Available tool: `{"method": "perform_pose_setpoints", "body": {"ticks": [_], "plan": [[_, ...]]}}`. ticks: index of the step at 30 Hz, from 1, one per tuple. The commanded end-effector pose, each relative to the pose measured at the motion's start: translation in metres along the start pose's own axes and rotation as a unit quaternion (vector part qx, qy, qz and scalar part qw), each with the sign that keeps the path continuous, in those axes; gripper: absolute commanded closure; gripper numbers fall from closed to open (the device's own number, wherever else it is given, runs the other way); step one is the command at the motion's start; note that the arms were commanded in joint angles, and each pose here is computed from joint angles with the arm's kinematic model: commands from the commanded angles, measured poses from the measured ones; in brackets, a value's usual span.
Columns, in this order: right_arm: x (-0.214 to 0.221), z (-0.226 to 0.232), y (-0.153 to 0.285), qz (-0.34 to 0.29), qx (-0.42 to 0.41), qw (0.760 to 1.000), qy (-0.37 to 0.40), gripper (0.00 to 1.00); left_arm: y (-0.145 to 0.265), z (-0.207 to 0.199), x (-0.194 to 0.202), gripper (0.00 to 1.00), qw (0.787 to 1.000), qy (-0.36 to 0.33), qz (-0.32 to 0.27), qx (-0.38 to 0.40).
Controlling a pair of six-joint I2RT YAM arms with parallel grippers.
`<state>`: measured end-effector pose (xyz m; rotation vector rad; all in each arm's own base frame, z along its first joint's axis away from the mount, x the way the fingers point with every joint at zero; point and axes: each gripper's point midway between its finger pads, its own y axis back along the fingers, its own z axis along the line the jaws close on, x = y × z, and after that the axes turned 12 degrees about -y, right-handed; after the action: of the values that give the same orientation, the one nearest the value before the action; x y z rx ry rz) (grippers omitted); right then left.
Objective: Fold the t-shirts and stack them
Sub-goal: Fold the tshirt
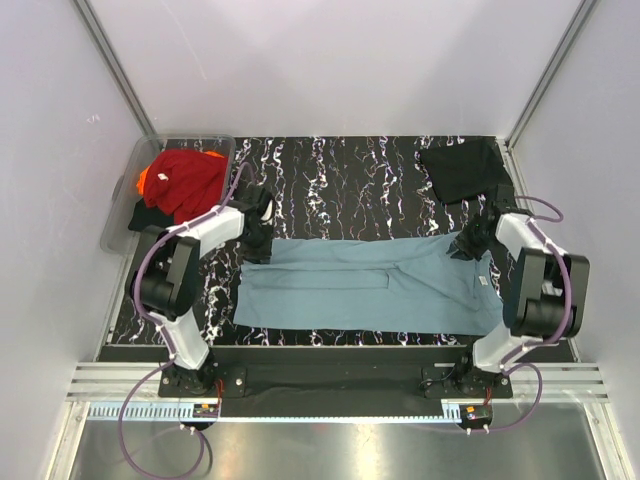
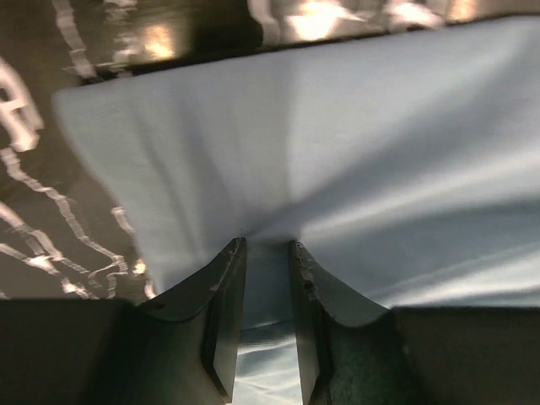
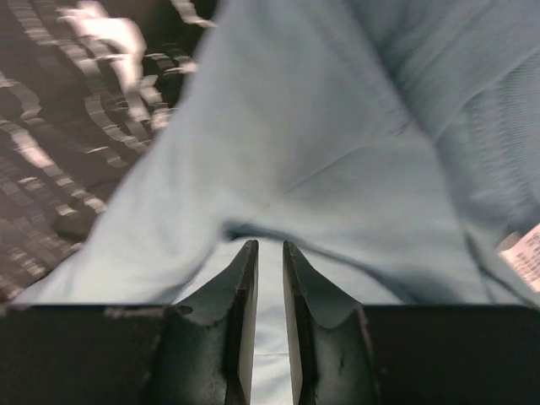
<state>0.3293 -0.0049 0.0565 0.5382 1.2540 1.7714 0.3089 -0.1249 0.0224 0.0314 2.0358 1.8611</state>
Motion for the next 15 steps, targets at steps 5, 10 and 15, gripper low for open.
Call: {"method": "perform_pose_setpoints", "body": {"ticks": [5, 10, 15], "plan": [[-0.025, -0.026, -0.025, -0.046, 0.069, 0.996, 0.023, 0.74, -0.006, 0.039, 0.000, 0.68, 0.990, 0.027, 0.007, -0.136], [-0.044, -0.039, -0.037, -0.051, 0.088, 0.995, 0.005, 0.75, -0.005, 0.050, -0.017, 0.69, 0.985, 0.034, -0.009, -0.171], [-0.070, -0.050, -0.049, -0.070, 0.109, 0.992, -0.003, 0.75, -0.003, 0.037, -0.043, 0.68, 0.989, 0.037, -0.044, -0.136]]}}
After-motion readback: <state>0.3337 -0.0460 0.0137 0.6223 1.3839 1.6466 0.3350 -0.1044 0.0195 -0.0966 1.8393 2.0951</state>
